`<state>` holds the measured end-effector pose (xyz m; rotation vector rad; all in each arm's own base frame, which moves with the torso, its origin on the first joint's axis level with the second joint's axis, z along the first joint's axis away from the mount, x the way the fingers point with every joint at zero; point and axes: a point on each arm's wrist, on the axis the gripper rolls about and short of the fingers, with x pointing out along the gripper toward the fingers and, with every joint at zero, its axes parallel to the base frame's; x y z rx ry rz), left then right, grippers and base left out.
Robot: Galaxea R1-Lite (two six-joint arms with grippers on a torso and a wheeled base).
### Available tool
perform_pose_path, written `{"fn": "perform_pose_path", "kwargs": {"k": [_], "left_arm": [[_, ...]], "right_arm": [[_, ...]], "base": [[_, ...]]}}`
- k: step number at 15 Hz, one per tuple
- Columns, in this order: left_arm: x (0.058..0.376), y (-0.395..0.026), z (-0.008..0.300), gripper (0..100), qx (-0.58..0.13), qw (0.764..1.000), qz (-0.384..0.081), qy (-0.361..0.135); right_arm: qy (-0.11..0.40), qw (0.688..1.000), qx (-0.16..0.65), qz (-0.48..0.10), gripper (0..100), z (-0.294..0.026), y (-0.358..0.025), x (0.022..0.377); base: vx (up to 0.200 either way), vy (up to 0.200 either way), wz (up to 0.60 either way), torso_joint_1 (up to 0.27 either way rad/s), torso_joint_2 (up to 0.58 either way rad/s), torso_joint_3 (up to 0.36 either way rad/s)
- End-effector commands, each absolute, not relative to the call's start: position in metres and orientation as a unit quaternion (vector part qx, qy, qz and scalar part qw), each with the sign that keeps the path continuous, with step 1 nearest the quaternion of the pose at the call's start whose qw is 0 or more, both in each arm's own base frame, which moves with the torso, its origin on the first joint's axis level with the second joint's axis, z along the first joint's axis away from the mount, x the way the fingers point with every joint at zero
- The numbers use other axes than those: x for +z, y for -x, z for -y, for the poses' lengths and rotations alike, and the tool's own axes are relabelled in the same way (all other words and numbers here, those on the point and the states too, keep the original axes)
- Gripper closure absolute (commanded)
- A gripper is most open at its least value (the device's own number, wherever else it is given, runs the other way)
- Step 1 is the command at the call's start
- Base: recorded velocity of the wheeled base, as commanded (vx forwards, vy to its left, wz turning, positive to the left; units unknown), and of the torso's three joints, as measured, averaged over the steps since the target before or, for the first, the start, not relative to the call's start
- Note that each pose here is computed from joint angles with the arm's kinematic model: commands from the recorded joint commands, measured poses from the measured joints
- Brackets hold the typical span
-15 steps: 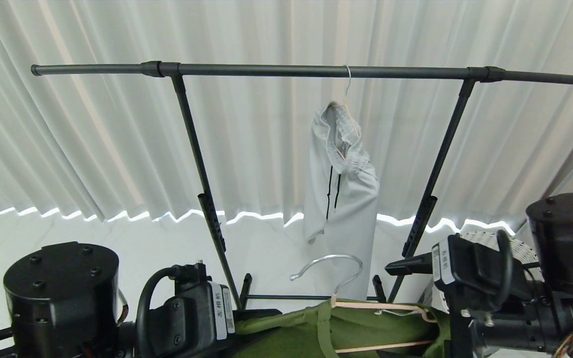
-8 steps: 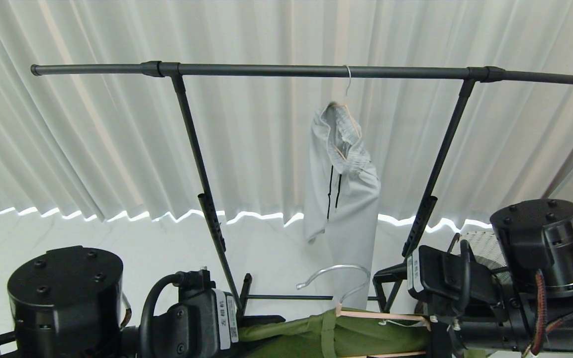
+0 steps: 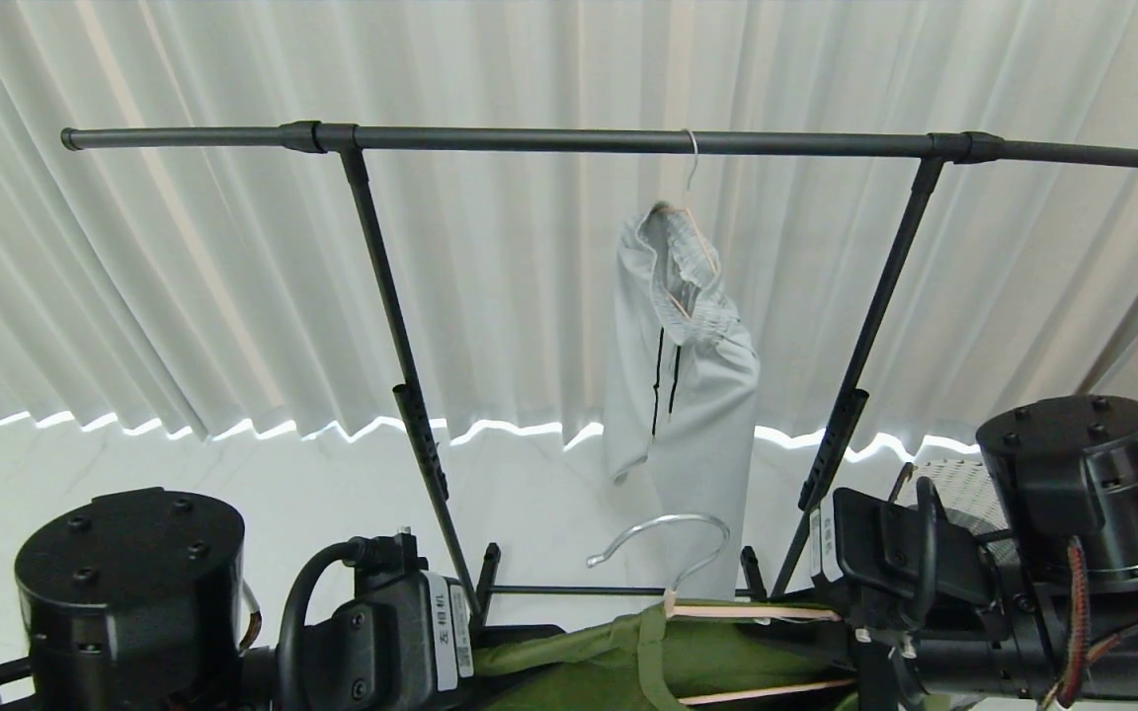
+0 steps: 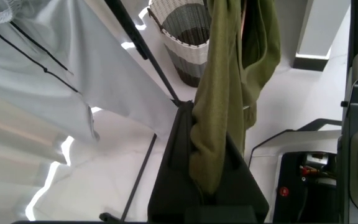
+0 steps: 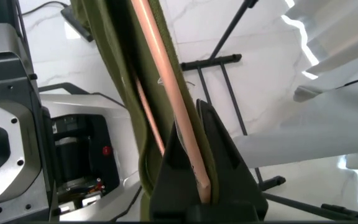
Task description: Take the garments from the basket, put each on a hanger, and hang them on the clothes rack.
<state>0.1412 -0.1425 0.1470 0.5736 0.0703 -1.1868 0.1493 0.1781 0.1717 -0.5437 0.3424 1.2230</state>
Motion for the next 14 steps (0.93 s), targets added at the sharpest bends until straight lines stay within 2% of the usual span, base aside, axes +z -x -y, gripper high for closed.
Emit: {"fn": "perform_pose_path", "kwargs": {"k": [1, 9, 10, 14], "left_arm": [[0.1468, -0.1412, 0.1426, 100, -0.551, 0.79, -0.033, -0.267], [0.1468, -0.1412, 0.1425, 100, -0.55, 0.79, -0.033, -0.268], [0.1468, -0.1412, 0.1425, 0, -0.55, 0.791, -0.033, -0.268], [0.1461, -0.1418, 0.1426, 0, -0.549, 0.791, -0.035, -0.268]], "right_arm": [[0.249, 0.773, 0.563, -0.152, 100, -0.1763, -0.1477, 0.1747], [0.256, 0.773, 0.564, -0.134, 100, -0.1734, -0.1451, 0.1803], [0.256, 0.773, 0.564, -0.133, 100, -0.1732, -0.1449, 0.1807], [0.26, 0.775, 0.562, -0.127, 100, -0.1716, -0.1454, 0.1824]], "base": [[0.0, 0.0, 0.0, 0.0, 0.0, 0.0], [0.0, 0.0, 0.0, 0.0, 0.0, 0.0], [0.0, 0.0, 0.0, 0.0, 0.0, 0.0], [0.0, 0.0, 0.0, 0.0, 0.0, 0.0]]}}
